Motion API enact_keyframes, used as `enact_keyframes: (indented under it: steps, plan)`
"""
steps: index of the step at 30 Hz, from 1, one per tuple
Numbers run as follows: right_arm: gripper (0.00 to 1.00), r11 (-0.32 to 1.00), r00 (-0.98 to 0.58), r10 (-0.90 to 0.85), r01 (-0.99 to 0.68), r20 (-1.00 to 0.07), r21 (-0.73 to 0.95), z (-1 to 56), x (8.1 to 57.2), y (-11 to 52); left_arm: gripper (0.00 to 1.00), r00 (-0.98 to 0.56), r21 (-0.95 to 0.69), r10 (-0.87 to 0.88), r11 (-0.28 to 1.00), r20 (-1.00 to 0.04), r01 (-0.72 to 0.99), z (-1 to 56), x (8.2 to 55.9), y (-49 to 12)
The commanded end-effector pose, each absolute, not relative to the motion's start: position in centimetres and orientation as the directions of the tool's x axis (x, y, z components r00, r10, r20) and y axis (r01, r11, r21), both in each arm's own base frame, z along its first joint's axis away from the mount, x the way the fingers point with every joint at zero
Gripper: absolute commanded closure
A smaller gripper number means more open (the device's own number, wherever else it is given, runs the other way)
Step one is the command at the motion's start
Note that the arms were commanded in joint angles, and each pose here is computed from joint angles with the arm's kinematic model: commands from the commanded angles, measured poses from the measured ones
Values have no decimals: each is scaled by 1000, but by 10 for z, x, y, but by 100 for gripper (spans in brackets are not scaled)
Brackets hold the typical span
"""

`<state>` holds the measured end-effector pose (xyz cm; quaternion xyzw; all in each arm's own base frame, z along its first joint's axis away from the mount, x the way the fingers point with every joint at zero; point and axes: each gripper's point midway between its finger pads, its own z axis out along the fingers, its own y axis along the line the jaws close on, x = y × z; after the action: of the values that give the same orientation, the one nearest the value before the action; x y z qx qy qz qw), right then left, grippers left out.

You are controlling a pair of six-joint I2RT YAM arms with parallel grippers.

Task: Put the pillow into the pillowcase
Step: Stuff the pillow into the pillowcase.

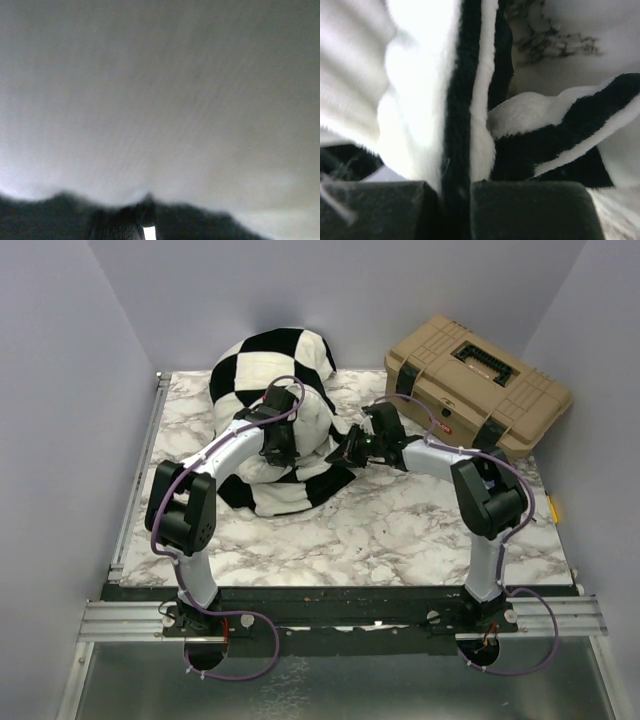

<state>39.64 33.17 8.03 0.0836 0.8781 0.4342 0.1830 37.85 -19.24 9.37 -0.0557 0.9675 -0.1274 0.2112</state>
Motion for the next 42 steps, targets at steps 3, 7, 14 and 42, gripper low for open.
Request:
enact_keyframes:
  steps: [3,7,14,42]
  plan:
    - [100,595,-940,147,-164,-308,787,110,350,314,100,-818,-260,-247,958,-519,-123,114,437,-164]
    - [100,566,-967,86,-150,-239,810,120,315,308,100,-816,-264,-228,960,-530,-96,117,447,-173]
    - [100,404,-970,-26,-233,-243,885,172,266,307,100,-835,-140,-62,990,-547,19,93,442,-200]
    - [49,479,-967,114,-147,-227,866,191,321,323,100,-886,-117,-6,992,-464,54,54,404,-220]
